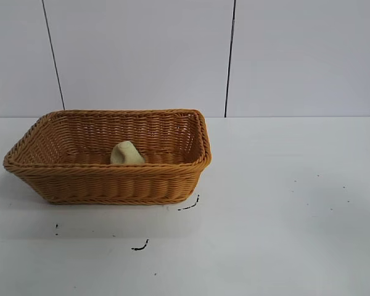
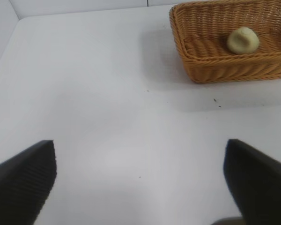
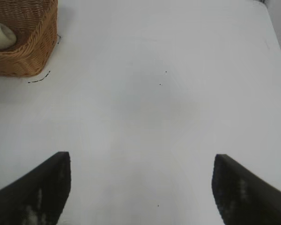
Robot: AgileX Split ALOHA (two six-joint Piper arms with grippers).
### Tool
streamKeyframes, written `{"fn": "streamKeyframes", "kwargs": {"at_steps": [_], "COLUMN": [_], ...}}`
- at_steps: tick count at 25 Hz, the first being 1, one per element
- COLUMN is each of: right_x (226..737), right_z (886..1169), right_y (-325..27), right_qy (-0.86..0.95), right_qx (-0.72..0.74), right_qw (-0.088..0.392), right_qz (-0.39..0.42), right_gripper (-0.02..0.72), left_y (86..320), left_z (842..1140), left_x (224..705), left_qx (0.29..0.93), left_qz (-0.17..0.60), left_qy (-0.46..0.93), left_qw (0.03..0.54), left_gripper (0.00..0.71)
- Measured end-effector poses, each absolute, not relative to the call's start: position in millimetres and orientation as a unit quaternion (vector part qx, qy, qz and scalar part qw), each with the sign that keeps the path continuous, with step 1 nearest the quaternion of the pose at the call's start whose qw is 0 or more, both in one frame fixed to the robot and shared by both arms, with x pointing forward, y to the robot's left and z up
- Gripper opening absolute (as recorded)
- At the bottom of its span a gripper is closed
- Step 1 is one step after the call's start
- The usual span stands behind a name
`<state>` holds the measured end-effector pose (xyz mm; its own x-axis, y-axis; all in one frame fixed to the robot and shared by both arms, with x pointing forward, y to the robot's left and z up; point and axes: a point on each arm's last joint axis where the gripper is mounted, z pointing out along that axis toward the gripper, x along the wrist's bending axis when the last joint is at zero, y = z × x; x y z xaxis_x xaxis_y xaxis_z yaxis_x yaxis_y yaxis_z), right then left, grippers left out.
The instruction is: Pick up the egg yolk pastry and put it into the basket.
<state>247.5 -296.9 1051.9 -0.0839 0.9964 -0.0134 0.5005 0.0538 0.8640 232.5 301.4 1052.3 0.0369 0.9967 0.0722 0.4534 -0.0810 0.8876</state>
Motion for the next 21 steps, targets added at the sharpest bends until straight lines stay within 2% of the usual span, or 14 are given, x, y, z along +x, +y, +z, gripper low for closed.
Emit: {"fn": "streamKeyframes", "kwargs": {"at_steps": [7, 21], "right_x": [236, 235], "right_z": [1052, 1052], "right_y": [-298, -298], "right_qy": [0.624, 0.624], "right_qx": [0.571, 0.571], "right_qw": [0.365, 0.365], "right_qz": [0.388, 0.388], "right_gripper": [0.589, 0.589], "left_y": [301, 301], "left_z": [1052, 1052], "left_x": [233, 233], "left_qx": [0.627, 0.627], "left_qz": [0.384, 0.384], "left_qy": [0.578, 0.578], "left_qw": [0.354, 0.354], "left_gripper": [0.697, 0.697]}}
